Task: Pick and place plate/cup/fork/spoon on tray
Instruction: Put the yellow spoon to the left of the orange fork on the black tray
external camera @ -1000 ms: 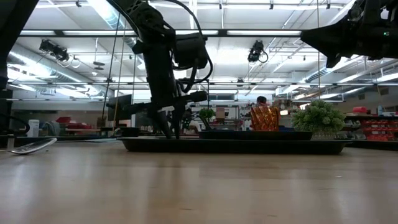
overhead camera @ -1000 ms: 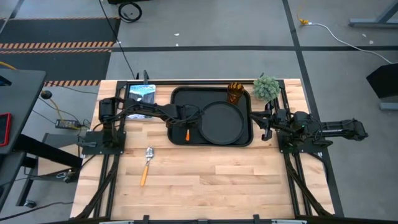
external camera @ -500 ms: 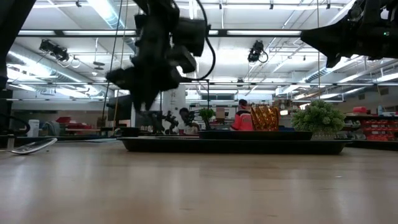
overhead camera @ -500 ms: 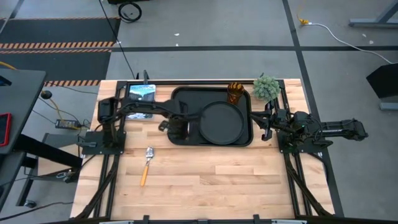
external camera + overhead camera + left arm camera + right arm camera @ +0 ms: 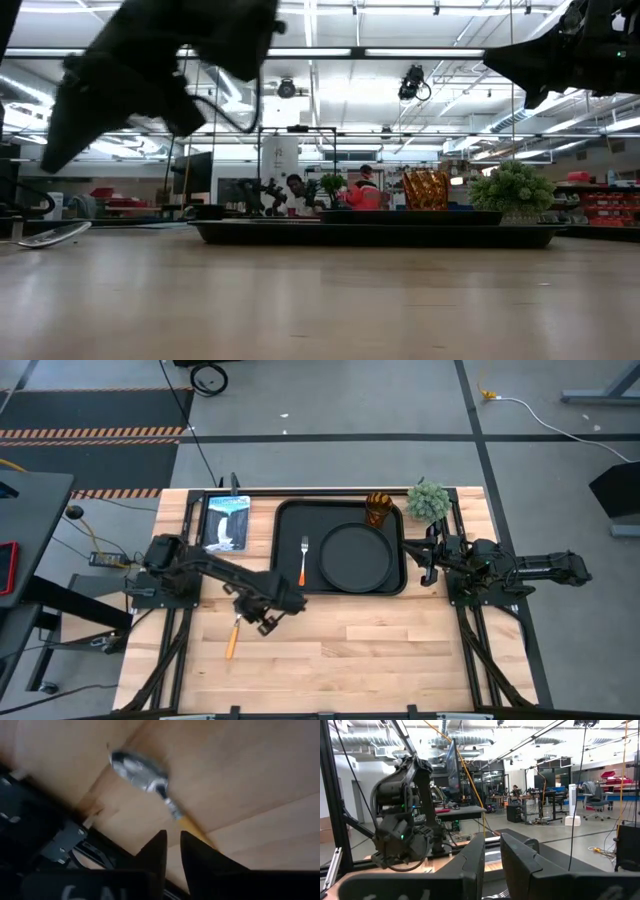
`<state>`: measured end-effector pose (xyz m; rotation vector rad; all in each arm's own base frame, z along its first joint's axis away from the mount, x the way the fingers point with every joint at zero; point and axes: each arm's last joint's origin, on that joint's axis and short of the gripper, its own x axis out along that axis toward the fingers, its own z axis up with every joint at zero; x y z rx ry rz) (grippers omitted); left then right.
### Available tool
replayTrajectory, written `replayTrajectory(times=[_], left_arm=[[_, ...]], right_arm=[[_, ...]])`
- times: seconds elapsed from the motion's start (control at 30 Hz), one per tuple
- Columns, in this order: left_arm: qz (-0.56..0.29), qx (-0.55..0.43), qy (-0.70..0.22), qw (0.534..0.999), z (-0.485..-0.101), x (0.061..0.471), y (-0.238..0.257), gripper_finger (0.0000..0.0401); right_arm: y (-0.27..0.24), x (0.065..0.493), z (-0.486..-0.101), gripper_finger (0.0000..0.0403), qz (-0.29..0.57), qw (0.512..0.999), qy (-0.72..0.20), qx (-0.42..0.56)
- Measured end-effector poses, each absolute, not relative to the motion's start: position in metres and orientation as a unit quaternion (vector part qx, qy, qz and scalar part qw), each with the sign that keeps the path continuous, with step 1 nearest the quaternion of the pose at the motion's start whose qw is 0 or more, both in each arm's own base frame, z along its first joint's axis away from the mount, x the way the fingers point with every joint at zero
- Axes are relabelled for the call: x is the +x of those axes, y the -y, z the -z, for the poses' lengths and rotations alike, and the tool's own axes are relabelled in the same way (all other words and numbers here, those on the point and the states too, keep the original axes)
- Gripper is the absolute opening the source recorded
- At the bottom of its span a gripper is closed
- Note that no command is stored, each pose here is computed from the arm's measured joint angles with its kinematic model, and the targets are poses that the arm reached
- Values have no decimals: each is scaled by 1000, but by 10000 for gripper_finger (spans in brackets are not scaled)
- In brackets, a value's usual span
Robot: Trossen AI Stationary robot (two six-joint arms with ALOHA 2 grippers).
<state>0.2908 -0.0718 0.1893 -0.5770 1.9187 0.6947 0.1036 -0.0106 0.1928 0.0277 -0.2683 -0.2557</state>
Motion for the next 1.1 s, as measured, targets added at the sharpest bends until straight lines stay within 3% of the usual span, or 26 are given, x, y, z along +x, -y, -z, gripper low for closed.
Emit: replayTrajectory(times=[0.23, 0.43, 0.57, 0.7, 0.9, 1.1], left_arm=[[-309, -278, -752, 512, -188, 254, 72, 17], [-330, -329, -690, 554, -184, 233, 83, 13], [-356, -345, -674, 547, -174, 222, 97, 36], [-382, -354, -661, 540, -171, 214, 108, 83], [-387, -365, -623, 574, -170, 213, 124, 154], [-404, -368, -608, 576, -168, 210, 128, 167]], right_arm=[[11, 104, -193, 68, 127, 983, 133, 14], [11, 104, -193, 68, 127, 983, 133, 14], [11, 104, -193, 68, 127, 983, 133, 14], [11, 104, -193, 68, 127, 983, 133, 14], [11, 104, -193, 68, 127, 983, 133, 14], [11, 104, -193, 68, 127, 983, 133, 14]])
